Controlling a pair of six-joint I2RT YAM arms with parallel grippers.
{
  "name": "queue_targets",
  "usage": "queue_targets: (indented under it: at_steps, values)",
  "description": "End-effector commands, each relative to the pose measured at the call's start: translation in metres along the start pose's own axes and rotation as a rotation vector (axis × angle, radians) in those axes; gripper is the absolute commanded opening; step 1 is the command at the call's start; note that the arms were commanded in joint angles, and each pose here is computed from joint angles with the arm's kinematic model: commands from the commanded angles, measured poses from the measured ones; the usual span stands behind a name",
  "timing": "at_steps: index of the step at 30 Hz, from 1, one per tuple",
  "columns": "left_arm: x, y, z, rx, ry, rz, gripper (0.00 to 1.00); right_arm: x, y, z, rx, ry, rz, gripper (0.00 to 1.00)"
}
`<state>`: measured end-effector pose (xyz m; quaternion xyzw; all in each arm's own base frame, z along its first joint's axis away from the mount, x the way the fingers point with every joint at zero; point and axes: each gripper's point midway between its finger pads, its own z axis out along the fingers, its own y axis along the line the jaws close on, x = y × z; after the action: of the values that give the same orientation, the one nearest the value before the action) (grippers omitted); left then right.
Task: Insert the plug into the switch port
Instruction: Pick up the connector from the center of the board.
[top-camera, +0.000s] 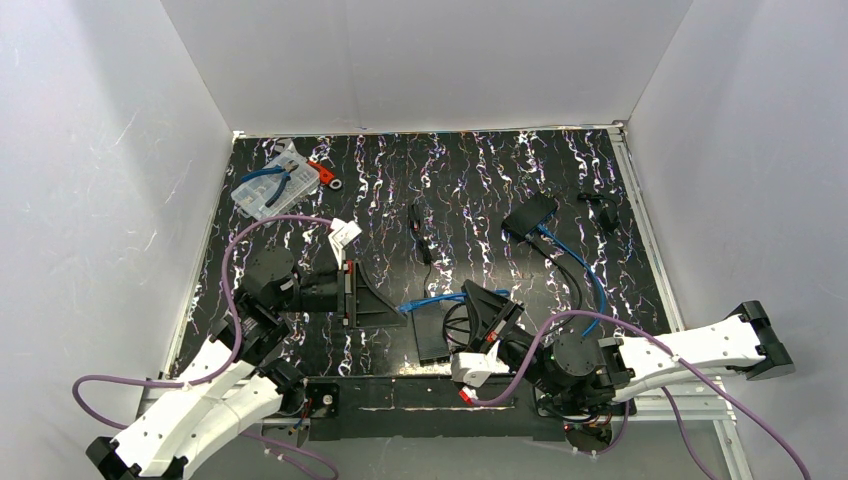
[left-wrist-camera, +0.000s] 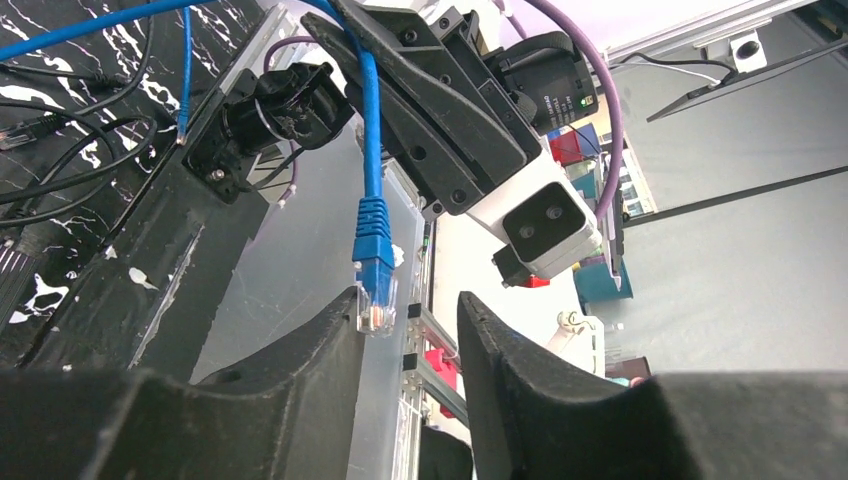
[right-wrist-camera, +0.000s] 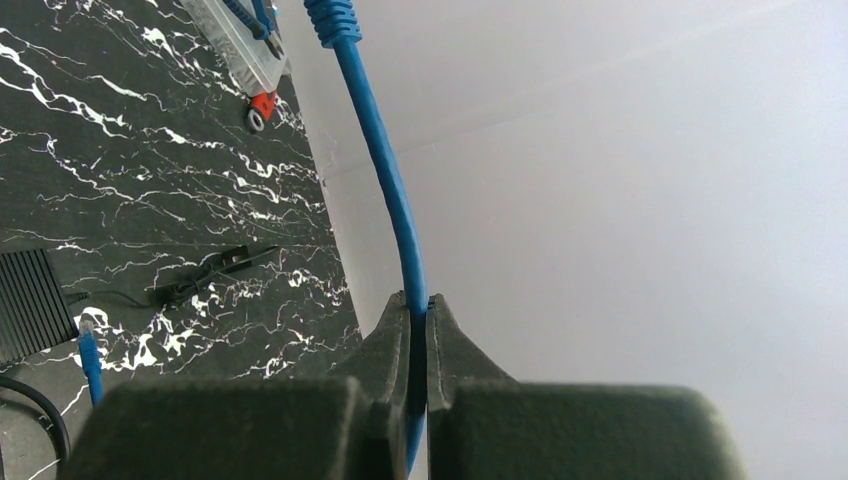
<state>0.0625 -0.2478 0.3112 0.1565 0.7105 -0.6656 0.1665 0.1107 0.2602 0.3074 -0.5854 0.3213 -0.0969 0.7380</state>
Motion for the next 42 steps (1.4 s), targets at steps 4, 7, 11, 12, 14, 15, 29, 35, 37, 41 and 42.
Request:
queue_targets:
  at_steps: [4,7,11,12,14,15,29,35,37,41,42]
  values:
    - [0.002,-0.001,-0.001,0.017,0.013,0.006,0.3,-0.023,-0.005,-0.009,0.025,-0.084,0.085,0.01]
    - [0.002,0.0,-0.002,0.017,0.012,0.006,0.23,-0.025,-0.006,-0.01,0.025,-0.096,0.083,0.01]
    - [0.003,0.003,-0.001,0.014,0.022,-0.001,0.12,-0.029,-0.006,-0.012,0.023,-0.117,0.084,0.01]
    - [0.001,0.001,0.0,0.024,0.017,0.014,0.07,-0.03,-0.006,-0.012,0.023,-0.124,0.087,0.01]
    - [0.0,0.002,0.001,0.024,0.02,0.018,0.0,-0.033,-0.008,-0.013,0.025,-0.138,0.096,0.01]
    - [0.0,0.004,0.001,0.022,0.022,0.016,0.0,-0.033,-0.007,-0.013,0.024,-0.143,0.099,0.01]
    - [0.011,0.04,0.008,-0.047,0.097,-0.009,0.0,-0.055,-0.014,-0.043,-0.251,-0.29,0.448,0.51]
    - [0.018,0.045,0.009,-0.036,0.146,-0.013,0.0,-0.077,-0.008,-0.056,-0.404,-0.365,0.509,0.53]
    - [0.02,0.046,0.008,-0.037,0.162,-0.017,0.0,-0.082,-0.004,-0.058,-0.449,-0.373,0.508,0.54]
    - [0.026,0.046,0.006,-0.026,0.191,-0.011,0.0,-0.09,-0.001,-0.056,-0.486,-0.389,0.521,0.56]
    - [0.027,0.045,0.006,-0.023,0.197,-0.01,0.0,-0.091,-0.001,-0.055,-0.49,-0.389,0.527,0.57]
